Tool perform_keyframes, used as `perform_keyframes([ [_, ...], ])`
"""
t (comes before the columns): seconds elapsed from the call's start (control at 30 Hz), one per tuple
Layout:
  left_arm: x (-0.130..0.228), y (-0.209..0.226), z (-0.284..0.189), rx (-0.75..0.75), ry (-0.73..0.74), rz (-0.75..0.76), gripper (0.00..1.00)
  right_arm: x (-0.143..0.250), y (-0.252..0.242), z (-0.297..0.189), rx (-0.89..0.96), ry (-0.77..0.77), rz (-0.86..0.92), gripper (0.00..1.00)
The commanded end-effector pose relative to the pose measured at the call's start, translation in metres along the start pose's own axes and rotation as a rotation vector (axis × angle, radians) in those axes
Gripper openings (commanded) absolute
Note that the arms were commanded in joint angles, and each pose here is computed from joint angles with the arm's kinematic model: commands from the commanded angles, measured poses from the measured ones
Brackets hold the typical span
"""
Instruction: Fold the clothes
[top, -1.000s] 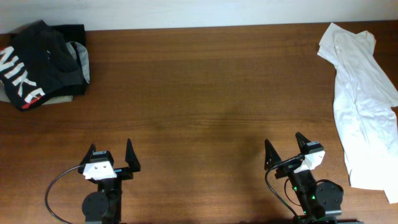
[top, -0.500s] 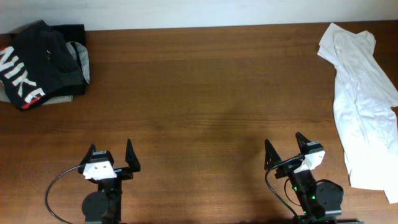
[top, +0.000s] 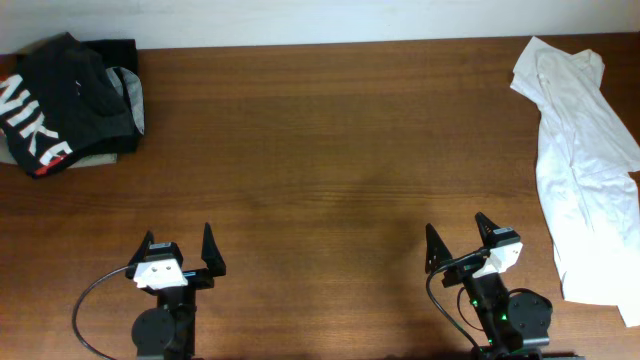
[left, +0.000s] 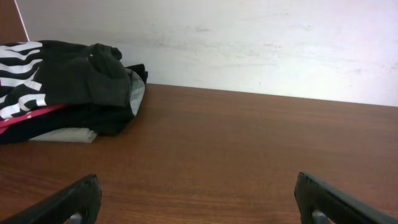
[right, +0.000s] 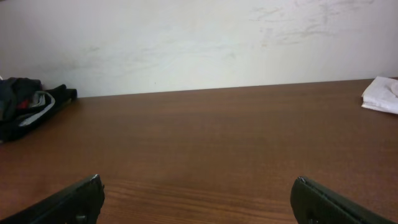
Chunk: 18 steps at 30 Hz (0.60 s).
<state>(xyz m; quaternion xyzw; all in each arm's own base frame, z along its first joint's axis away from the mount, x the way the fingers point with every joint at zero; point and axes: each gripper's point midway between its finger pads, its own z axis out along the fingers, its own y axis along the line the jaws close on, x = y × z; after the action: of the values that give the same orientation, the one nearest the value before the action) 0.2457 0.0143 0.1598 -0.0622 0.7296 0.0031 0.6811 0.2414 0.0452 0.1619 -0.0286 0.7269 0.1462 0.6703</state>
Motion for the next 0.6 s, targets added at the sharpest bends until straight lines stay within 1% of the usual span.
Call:
perform_keyframes([
  [0.0,0.001,0.003,0.000,-0.013,-0.003,0.002,0.99,0.002,0.001,0.000,-0.003,0.005,0.004,0.99],
  [0.33,0.001,0.003,0.000,-0.012,-0.003,0.002,0.99,0.002,0.001,0.000,-0.003,0.004,0.004,0.99],
  [0.4,0.001,0.003,0.000,-0.012,-0.003,0.002,0.99,-0.018,0.006,-0.001,-0.028,-0.079,-0.016,0.99],
  [0.43,0.001,0.003,0.000,-0.012,-0.003,0.002,0.99,-0.044,0.019,-0.005,-0.093,-0.182,-0.047,0.98],
  [0.47,0.001,0.003,0.000,-0.012,-0.003,0.002,0.99,-0.056,0.026,-0.008,-0.122,-0.234,-0.064,0.99],
  [0.5,0.001,0.003,0.000,-0.012,-0.003,0.002,0.99,-0.054,0.026,-0.008,-0.122,-0.225,-0.062,0.99],
  [0.53,0.001,0.003,0.000,-0.012,-0.003,0.002,0.99,-0.051,0.034,-0.008,-0.175,-0.210,-0.067,0.99],
  [0.57,0.001,0.003,0.000,-0.012,-0.003,0.002,0.99,-0.056,0.044,-0.012,-0.228,-0.231,-0.073,0.99],
])
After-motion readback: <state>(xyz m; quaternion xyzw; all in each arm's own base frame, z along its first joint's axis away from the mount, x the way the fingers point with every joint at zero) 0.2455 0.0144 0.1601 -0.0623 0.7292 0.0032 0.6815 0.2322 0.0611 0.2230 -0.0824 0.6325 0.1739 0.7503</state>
